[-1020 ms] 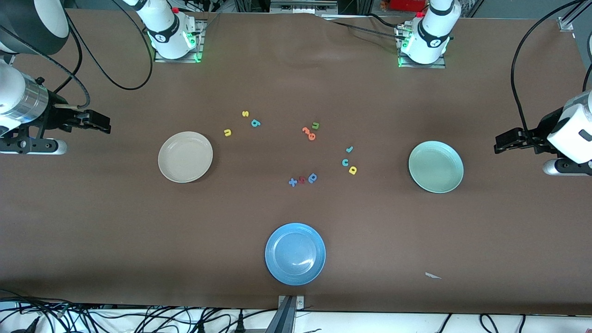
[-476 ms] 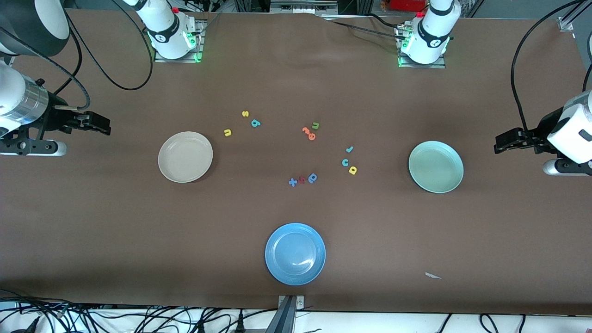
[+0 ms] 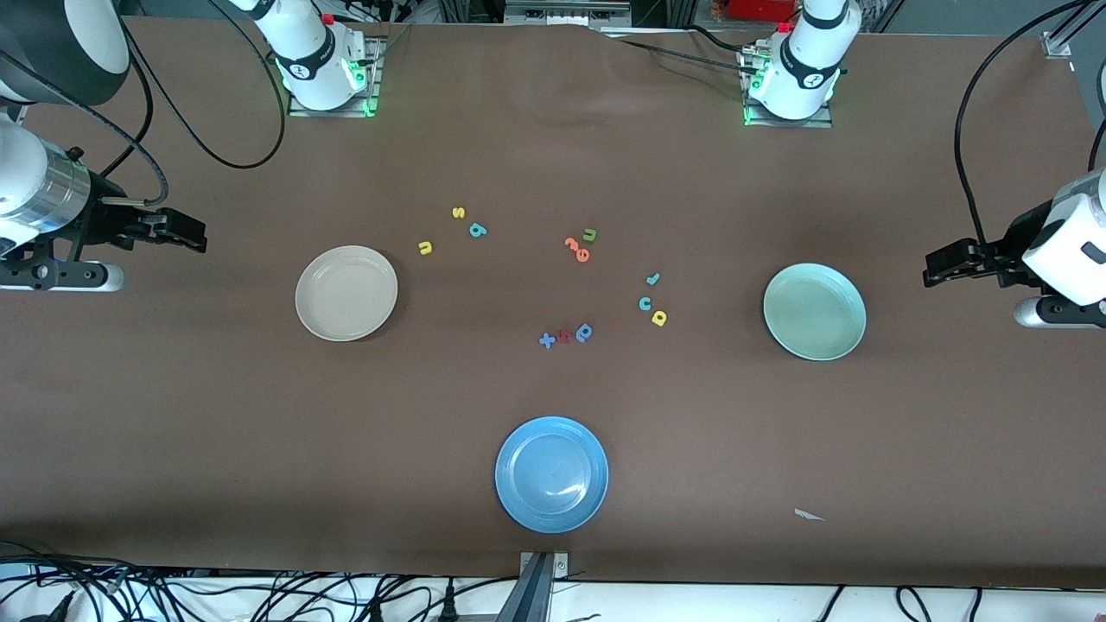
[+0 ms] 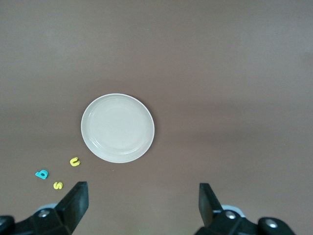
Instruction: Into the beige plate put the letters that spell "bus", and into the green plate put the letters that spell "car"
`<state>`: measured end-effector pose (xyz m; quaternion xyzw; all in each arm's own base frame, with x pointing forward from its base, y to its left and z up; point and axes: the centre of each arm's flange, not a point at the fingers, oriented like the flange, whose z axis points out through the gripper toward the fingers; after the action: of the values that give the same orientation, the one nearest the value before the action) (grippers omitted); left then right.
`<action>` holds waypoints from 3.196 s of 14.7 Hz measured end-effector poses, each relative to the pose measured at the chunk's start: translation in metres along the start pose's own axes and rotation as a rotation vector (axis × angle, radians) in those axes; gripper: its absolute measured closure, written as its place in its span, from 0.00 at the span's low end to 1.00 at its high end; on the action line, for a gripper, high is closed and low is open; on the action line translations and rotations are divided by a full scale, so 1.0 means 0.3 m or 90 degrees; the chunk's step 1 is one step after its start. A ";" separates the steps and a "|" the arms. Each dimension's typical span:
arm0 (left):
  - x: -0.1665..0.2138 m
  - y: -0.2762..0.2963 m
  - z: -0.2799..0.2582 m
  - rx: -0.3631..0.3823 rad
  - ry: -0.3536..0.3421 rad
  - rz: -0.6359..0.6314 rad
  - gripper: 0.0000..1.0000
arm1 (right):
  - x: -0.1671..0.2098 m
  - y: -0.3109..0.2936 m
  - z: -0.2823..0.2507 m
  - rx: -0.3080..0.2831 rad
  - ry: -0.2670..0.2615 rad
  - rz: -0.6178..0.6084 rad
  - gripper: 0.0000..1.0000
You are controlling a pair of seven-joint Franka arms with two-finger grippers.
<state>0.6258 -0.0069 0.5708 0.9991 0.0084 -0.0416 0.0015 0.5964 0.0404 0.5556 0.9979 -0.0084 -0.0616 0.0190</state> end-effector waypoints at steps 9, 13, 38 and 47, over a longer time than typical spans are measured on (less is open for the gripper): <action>0.000 0.000 0.003 0.000 -0.001 0.000 0.00 | 0.002 0.022 0.003 -0.001 -0.002 0.007 0.00; 0.000 -0.004 0.008 0.000 -0.003 -0.003 0.00 | 0.002 0.022 0.003 -0.001 -0.002 0.007 0.00; -0.029 0.895 1.057 -0.019 -0.014 -0.101 0.00 | 0.018 -0.733 0.496 0.057 0.032 0.100 0.00; -0.171 0.962 1.284 -0.027 -0.012 -0.285 0.00 | -0.254 -0.807 0.936 0.073 0.054 0.070 0.00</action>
<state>0.5474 -0.2977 0.1917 0.9716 0.2310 -0.0500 0.0137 0.4896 0.2732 0.2771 0.9971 -0.0659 -0.0177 -0.0344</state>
